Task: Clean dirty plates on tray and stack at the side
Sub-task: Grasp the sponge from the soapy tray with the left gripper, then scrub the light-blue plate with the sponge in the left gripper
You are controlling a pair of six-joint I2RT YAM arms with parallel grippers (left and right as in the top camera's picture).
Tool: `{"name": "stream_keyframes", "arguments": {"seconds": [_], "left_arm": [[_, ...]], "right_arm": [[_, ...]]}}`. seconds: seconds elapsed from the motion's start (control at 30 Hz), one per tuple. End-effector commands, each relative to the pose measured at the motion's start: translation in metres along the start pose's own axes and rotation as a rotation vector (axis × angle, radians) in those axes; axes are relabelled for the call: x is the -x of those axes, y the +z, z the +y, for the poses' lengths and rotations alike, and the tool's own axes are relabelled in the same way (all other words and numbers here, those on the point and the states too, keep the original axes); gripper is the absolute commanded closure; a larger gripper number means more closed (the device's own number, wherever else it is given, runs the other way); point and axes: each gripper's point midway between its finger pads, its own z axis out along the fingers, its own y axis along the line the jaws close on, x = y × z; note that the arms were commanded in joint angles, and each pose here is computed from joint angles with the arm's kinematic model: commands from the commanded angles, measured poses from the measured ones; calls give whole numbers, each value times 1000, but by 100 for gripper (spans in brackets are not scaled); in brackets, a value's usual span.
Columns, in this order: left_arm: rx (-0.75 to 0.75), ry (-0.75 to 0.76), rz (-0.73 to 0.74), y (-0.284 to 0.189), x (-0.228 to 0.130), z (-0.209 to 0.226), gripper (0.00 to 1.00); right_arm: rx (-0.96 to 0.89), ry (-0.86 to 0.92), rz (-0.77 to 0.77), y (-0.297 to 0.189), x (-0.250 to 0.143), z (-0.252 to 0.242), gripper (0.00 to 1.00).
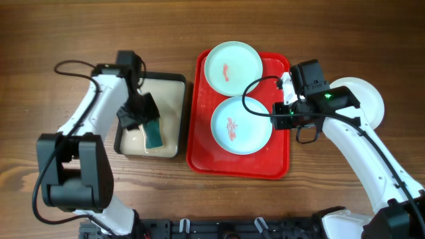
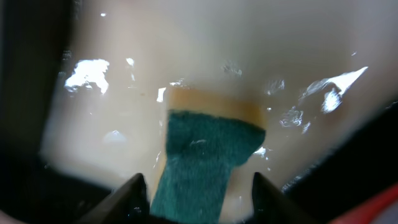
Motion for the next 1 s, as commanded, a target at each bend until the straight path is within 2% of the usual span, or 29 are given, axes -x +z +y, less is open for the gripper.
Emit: {"name": "stream_keyframes", "arguments": {"seconds": [0.0,0.07,0.1,0.2,0.27,0.3,0.4,0.5,0.57,0.67,0.7,0.87,0.93,0.97], "left_arm": [[22,28,64,42,-35,4,64],[20,27,56,61,-43,6,83],[22,30,50,66,-44,7,96],[7,31,24,61,-36,2,96],[5,33,14,40,-27,-5,96],[-2,41,2,26,-20,-10,96],[-35,48,-52,-28,2,-29,96],[-79,84,-100,-67,10,-52,96],[-143,120,-107,-73,7,-73,96],[-294,237,-139,-75,-6,-134,96],[-319,263,-161,-75,-11,-151,96],[-355,334,-138,-34,-52,-210,96],[-332,350,-92,-5,-71,-227,96],[-327,350,-74,5,-76,-231,96]], "right_arm": [[3,30,-24,-7,6,1,60],[3,30,-25,-7,6,1,59],[0,31,-26,-7,7,0,59],[0,31,-26,-7,7,0,60],[-51,107,-41,-7,9,-9,59],[-89,140,-57,-8,12,-15,56],[-84,171,-101,-2,27,-19,56],[-1,161,-23,21,24,-13,56],[-12,162,41,42,17,-20,56],[30,104,124,76,11,-19,56],[32,107,135,86,11,-20,59],[26,141,190,118,4,-25,88],[23,163,203,122,1,-26,96],[22,165,204,122,1,-26,96]]}}
